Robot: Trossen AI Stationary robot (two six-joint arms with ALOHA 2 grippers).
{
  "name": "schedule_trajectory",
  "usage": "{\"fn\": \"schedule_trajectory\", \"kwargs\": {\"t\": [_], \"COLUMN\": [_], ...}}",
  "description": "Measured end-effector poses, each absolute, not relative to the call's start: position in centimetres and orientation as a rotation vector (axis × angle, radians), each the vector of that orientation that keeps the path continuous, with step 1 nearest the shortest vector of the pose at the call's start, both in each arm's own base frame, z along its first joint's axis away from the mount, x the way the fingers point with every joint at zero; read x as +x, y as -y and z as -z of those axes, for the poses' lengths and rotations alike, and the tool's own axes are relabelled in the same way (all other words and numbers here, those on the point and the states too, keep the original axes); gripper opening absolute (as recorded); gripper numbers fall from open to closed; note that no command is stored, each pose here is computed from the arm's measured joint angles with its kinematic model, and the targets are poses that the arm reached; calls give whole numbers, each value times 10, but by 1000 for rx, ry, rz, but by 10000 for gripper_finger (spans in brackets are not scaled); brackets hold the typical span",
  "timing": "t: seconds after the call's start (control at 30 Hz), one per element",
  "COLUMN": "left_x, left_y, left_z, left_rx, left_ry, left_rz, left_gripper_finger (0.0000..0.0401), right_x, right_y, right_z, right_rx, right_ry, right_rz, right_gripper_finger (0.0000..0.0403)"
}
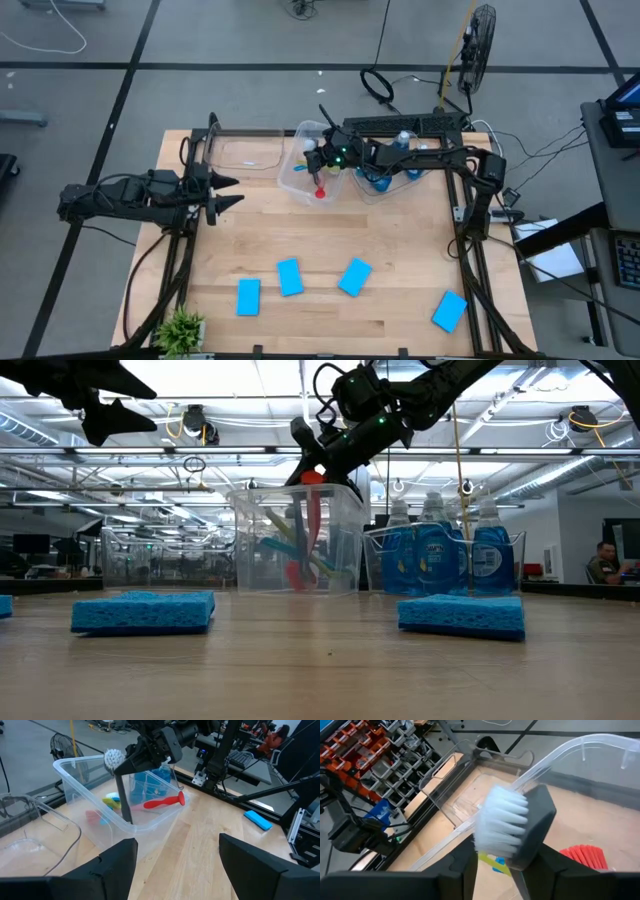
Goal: Pick & Place Kitchen Sink Supplies
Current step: Put the dark gray dish brush into the transparent container
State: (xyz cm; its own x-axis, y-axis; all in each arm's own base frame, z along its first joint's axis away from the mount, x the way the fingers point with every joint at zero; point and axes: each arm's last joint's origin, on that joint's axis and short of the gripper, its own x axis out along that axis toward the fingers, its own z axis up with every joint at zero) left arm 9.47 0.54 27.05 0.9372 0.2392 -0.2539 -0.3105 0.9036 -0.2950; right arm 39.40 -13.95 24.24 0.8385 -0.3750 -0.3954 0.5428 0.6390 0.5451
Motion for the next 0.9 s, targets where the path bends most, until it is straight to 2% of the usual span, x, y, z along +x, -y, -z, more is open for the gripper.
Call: {"fn": "schedule_trajectory", "kwargs": {"t": [0.23, 0.53, 0.9], "left_x": [95, 95, 95], "left_y": [-5, -5, -5], "left_z": [-270, -270, -270], "left_rx": [-341, -360, -360], "left_ry": [-215, -212, -213], "left_rz": [-287, -287, -285], "left_gripper_finger": [291, 277, 286], "right_x": [394, 391, 391], "right_y": [141, 147, 147], "right_z": [-242, -242, -243], "right_rx": [704, 707, 708], "right_ry": [-257, -252, -247], "right_rz": [532, 546, 542], "right_gripper_finger": [133, 140, 229]}}
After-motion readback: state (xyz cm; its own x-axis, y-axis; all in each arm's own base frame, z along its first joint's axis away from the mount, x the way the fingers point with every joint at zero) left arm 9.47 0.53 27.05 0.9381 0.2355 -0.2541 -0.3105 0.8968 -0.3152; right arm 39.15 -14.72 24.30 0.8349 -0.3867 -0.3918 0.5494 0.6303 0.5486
